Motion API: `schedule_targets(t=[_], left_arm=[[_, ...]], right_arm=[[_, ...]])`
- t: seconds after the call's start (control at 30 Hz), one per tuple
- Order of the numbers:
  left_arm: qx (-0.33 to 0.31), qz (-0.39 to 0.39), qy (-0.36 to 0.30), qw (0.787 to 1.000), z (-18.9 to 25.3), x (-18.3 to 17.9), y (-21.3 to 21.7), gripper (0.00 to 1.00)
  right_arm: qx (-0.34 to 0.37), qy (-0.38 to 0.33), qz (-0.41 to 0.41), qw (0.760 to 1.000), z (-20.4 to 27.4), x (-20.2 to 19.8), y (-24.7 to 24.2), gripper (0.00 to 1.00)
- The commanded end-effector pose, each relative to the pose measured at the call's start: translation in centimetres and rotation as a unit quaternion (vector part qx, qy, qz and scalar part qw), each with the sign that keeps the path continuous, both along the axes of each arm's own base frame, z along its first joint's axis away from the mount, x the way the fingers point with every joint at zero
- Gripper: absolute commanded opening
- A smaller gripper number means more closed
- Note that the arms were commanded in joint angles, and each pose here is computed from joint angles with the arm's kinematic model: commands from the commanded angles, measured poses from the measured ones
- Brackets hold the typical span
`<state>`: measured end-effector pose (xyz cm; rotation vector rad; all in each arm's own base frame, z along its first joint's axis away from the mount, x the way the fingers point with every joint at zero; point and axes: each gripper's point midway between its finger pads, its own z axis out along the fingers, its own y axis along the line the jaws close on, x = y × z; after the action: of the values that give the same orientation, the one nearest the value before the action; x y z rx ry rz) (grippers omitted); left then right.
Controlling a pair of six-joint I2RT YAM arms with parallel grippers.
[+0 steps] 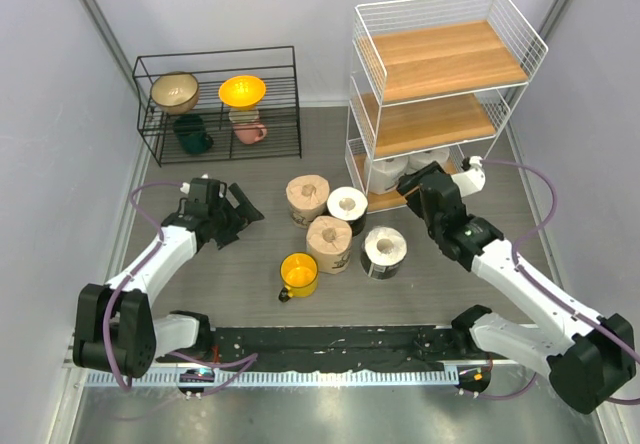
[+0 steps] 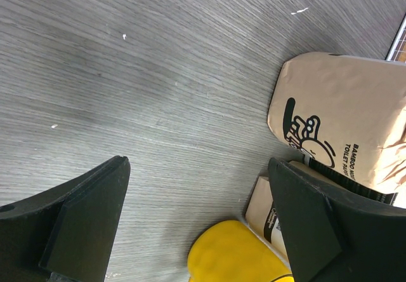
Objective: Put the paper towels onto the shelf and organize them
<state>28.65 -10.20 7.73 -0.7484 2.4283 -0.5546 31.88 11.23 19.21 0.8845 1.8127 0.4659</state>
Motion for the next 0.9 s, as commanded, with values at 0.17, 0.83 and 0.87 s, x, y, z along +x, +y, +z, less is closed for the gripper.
schedule_targets(t=[0.17, 0.83, 0.87], left_arm=[[0.01, 0.001, -0.024, 1.0, 1.6, 0.8, 0.2, 0.96], [0.022, 0.006, -0.024, 0.999, 1.7, 0.7, 0.7, 0.96], [0.021, 0.005, -0.026, 0.999, 1.8, 0.7, 0.6, 0.96]], right_arm=[[-0.031, 0.101, 0.163, 0.981, 0.4, -6.1, 3.6, 0.67], [-0.081, 0.229, 0.183, 0.953, -3.8, -12.5, 3.9, 0.75], [-0.081, 0.232, 0.181, 0.952, -4.1, -12.5, 3.9, 0.75]])
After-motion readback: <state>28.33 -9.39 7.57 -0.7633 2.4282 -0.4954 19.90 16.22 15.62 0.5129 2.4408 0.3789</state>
